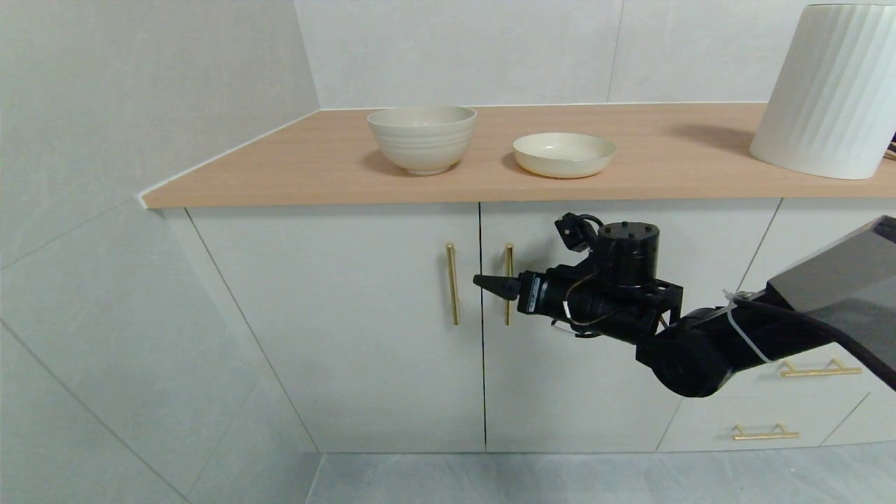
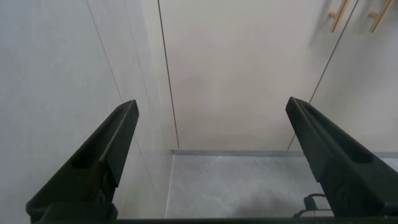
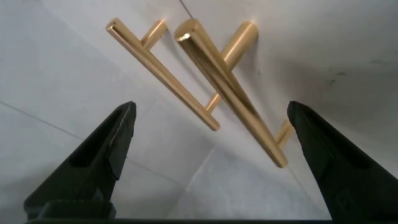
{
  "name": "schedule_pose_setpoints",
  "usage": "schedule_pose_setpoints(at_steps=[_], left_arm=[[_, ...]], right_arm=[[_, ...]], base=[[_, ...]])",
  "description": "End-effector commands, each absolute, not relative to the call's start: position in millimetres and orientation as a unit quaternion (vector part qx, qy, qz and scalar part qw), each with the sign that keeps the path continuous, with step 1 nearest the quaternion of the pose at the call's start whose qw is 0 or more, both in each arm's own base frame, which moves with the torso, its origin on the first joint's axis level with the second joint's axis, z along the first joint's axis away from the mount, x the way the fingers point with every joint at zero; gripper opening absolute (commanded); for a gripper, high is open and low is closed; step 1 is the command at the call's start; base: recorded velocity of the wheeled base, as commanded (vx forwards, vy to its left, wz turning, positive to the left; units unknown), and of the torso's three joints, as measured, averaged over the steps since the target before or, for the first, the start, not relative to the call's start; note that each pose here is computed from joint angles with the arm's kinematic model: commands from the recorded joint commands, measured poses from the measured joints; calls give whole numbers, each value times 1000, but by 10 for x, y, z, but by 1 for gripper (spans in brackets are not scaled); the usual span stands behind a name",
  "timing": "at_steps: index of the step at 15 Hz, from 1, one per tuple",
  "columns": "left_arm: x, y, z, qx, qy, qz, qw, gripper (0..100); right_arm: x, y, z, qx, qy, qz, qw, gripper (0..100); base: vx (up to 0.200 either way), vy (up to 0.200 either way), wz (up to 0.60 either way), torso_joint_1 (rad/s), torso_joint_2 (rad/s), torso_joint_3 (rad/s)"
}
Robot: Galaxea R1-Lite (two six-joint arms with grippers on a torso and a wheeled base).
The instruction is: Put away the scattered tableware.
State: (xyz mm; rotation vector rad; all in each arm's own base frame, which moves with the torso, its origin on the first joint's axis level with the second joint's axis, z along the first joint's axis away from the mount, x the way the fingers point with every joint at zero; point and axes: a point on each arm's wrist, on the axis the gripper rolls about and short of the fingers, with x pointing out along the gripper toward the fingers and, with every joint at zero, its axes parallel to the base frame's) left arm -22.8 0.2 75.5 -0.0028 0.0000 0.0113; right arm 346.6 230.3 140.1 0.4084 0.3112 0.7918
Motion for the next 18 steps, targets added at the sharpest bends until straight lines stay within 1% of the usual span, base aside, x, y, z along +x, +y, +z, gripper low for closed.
schedule_pose_setpoints(at_steps=[1,4,9,14,18], left_arm=[[-228,2,755,-2,0,5,1000,100],[-228,2,755,-2,0,6,1000,100],[-228,2,755,-2,0,5,1000,100],[-228,2,755,-2,0,6,1000,100],[-228,2,755,-2,0,6,1000,100]], right_arm=[[3443,2364,1425,204,149,388,886,100],[3406,2424,1419,212,151,395,881,100],[3426,2469,1290,212,155,398,879,100],[3309,2498,1309,209,162,409,873,100],[3116,2437,1417,207,169,435,860,100]], base=[[0,0,0,0,0,0],[0,0,0,0,0,0],[0,0,0,0,0,0],[0,0,0,0,0,0],[0,0,0,0,0,0]])
